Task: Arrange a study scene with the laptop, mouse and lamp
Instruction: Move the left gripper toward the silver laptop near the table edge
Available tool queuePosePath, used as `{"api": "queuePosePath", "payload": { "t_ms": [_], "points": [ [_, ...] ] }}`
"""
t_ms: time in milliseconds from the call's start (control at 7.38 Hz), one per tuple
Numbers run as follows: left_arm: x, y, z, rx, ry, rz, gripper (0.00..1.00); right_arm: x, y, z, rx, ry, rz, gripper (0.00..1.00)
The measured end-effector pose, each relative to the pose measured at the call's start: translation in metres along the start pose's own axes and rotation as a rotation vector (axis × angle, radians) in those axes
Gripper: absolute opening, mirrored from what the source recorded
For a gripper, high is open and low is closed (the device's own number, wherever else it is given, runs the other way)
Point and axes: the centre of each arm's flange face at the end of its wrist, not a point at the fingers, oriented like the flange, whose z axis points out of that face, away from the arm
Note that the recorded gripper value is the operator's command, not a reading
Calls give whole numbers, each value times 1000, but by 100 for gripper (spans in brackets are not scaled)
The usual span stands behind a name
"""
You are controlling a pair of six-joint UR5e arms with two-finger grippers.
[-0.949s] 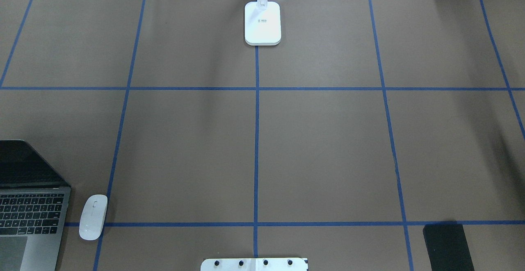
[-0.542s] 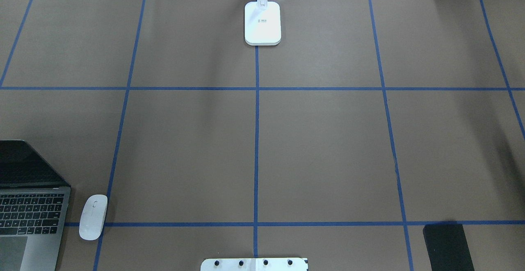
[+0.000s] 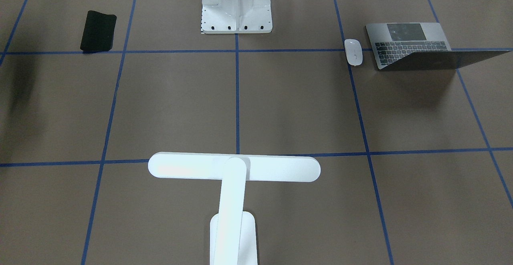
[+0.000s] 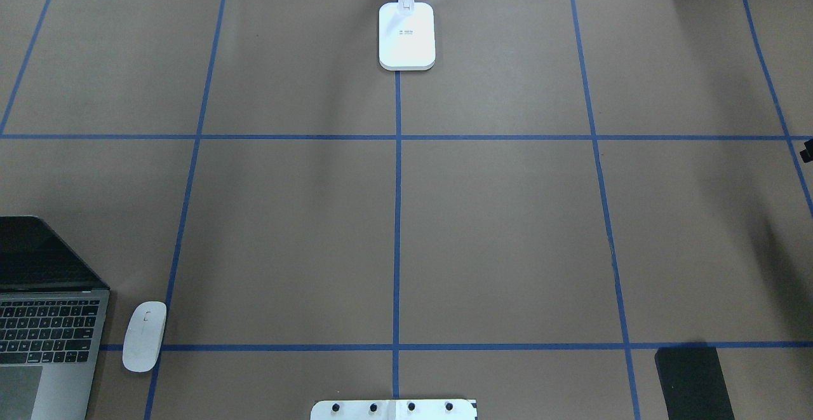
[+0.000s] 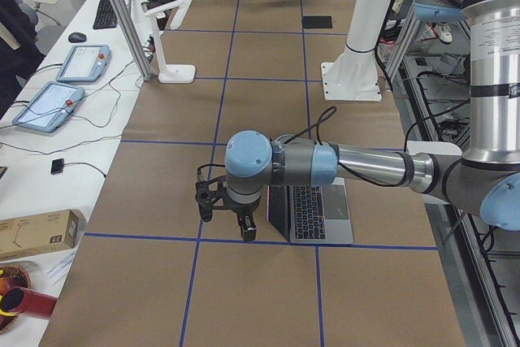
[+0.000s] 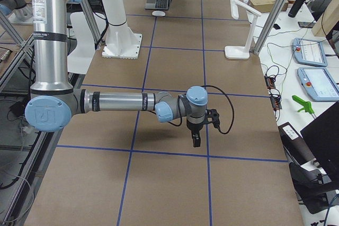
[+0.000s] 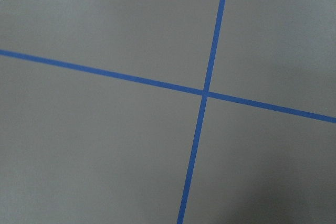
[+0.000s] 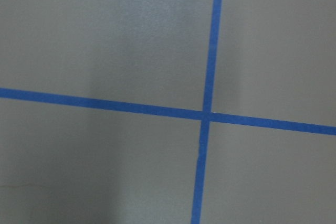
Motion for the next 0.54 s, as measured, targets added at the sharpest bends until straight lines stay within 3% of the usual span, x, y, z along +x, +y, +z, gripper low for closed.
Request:
{"api": "queuePosePath", "payload": {
  "t_ms": [542],
  "points": [
    [-17, 51, 1, -21, -4, -389, 99, -9, 58, -16, -4, -12, -30, 100]
  ]
}}
